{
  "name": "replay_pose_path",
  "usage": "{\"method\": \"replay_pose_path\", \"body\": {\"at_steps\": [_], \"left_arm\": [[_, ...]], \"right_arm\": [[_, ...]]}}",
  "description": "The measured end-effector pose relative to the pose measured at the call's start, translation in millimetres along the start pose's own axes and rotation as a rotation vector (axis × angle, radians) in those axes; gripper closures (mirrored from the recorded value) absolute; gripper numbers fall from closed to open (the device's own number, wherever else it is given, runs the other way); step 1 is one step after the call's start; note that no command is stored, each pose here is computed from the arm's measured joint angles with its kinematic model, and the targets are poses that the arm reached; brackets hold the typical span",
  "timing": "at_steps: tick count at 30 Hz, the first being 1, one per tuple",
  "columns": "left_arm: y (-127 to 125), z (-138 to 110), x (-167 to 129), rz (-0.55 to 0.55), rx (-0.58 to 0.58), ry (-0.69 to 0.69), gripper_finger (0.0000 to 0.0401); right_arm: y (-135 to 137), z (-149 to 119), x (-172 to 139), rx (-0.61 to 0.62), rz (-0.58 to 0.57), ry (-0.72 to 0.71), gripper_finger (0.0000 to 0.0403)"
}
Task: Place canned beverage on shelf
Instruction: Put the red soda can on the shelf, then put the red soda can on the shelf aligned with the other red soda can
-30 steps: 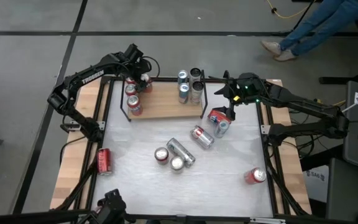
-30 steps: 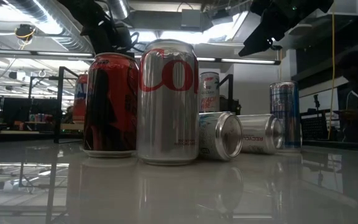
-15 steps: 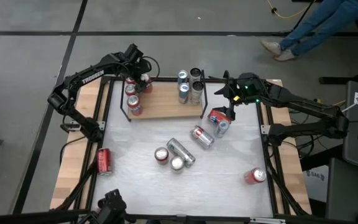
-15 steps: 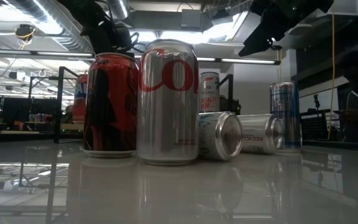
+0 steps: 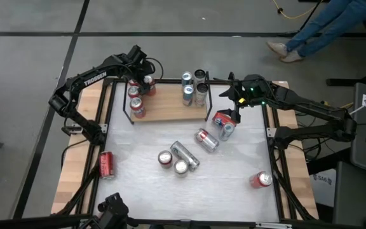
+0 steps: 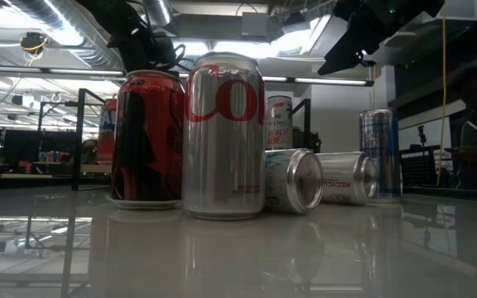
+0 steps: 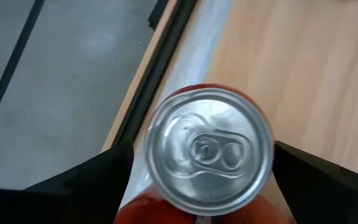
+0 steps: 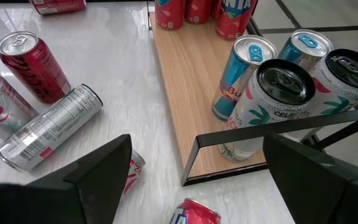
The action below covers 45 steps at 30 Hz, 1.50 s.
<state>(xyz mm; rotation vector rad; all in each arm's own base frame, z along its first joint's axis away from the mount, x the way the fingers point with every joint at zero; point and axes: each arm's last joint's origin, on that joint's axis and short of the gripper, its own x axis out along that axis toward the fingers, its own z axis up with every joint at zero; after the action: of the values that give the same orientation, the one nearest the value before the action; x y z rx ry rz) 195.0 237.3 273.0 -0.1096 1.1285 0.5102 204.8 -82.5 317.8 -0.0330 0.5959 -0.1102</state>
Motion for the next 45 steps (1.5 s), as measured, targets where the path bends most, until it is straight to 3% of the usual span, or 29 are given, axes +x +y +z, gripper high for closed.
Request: {"method": "replay_pose_path", "body": {"at_steps": [29, 45], "left_arm": [[-1.5, 4.1, -2.3, -0.027, -0.017, -0.044, 0.0037], [8.2, 40.4, -47.8, 0.03, -0.026, -0.222, 0.0037]], "right_arm": [[0.0, 0.0, 0.0, 0.0, 0.0, 0.0, 0.0049], [-1.1, -0.2, 0.0, 0.011, -0.036, 0.008, 0.0049]]}}
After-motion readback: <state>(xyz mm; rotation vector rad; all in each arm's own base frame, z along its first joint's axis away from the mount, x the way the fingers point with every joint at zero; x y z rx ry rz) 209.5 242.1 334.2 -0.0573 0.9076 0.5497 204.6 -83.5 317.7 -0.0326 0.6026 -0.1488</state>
